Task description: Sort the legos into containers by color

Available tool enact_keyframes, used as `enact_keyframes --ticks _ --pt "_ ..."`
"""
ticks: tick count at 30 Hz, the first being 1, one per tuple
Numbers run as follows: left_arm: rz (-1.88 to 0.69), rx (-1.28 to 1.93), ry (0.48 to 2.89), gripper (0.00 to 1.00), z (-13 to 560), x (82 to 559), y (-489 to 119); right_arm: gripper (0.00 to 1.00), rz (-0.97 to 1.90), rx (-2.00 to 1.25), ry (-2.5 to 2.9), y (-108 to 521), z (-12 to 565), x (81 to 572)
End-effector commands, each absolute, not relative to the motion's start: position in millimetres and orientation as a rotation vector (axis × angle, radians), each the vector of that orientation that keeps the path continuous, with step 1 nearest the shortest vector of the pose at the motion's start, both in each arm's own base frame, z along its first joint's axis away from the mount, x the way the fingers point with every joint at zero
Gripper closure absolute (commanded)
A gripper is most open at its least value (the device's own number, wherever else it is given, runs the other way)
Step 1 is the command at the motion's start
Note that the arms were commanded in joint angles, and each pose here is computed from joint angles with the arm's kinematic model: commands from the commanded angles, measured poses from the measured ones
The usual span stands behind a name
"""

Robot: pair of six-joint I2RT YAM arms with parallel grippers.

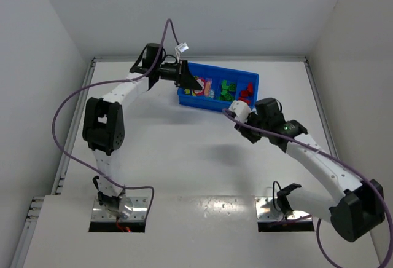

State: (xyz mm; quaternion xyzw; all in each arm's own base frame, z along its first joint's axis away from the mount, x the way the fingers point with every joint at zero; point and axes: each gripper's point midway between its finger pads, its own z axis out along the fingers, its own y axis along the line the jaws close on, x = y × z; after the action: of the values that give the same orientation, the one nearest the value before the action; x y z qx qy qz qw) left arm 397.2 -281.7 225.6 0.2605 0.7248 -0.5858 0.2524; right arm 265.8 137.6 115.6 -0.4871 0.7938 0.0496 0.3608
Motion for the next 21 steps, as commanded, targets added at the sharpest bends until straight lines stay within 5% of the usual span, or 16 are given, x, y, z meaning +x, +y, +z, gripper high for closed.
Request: enact_keyframes --ticks 1,14,21 --pt "-1.611 0.763 1.888 1.00 244.3 405.7 -315.5 1.00 0.171 -0.824 2.153 113.8 144.2 283.2" --pt "-1.411 0.651 1.832 1.00 264.1 376.1 -296.6 1.00 0.551 -0.402 2.019 174.1 216.6 428.5" --pt "-1.250 0.659 1.822 1.00 264.0 367.0 -268.4 1.00 0.518 -0.337 2.178 164.3 149.0 491.8"
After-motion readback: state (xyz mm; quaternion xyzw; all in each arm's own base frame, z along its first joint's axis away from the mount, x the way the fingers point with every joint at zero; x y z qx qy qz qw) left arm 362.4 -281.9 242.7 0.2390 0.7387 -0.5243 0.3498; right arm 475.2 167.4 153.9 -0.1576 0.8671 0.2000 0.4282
